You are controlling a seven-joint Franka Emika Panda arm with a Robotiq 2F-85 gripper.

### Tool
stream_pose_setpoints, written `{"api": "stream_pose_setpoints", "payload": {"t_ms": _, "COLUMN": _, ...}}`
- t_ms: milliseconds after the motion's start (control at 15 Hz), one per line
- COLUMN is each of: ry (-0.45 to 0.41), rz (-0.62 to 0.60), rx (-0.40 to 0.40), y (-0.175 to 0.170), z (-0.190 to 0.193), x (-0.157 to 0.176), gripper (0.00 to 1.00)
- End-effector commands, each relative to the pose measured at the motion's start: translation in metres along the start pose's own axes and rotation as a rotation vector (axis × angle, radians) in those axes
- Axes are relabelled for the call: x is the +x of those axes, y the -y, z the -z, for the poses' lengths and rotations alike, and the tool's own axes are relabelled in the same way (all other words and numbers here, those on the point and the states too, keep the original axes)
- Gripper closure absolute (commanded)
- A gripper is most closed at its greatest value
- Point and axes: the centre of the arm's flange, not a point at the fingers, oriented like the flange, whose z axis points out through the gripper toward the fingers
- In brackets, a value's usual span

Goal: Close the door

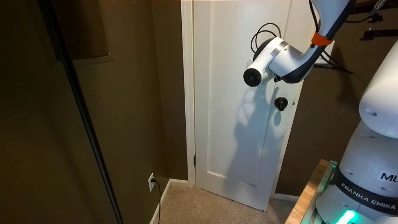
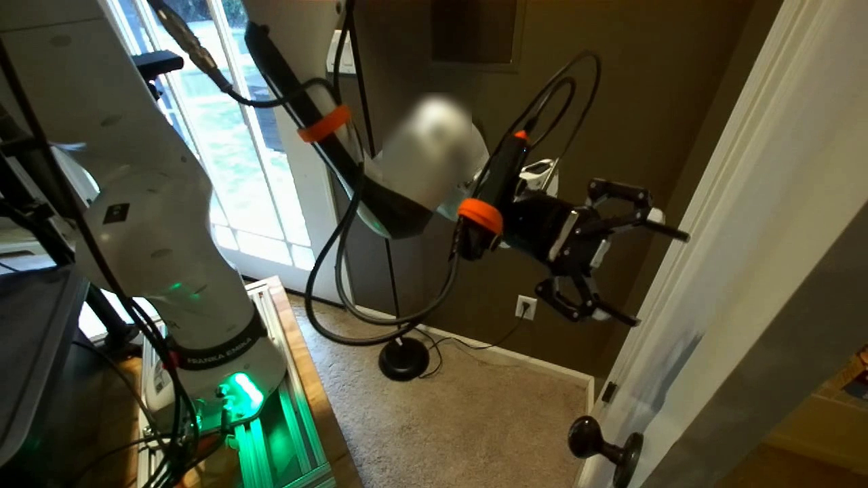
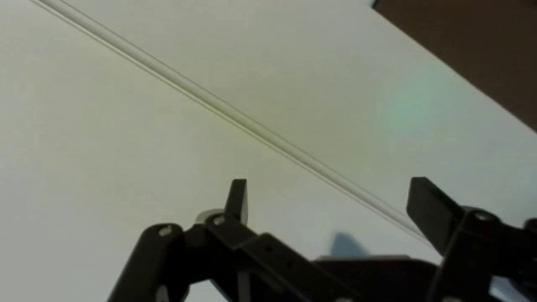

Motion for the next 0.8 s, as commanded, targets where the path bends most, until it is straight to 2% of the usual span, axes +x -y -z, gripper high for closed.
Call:
{"api": "stream_pose_setpoints", "payload": {"t_ms": 0, "ry": 0.03, "rz": 0.145, "rx": 0.112, "y": 0.026, "z": -0.011, "x": 0.01, "gripper": 0.35}}
{"api": "stream_pose_setpoints", "payload": {"t_ms": 267, "ry": -0.007, "rz": 0.267, "rx": 0.138, "y": 0.058, "z": -0.013, "x": 0.018, "gripper": 0.62}}
{"api": "stream_pose_setpoints", "payload": {"t_ms": 600, "ry": 0.001, "rz": 0.314, "rx": 0.101, "y": 0.076, "z": -0.031, "x": 0.032, "gripper": 0.97}}
{"api": "stream_pose_setpoints", "payload": {"t_ms": 733, "ry": 0.004, "rz": 0.336, "rx": 0.074, "y": 0.079, "z": -0.04, "x": 0.036, "gripper": 1.0}}
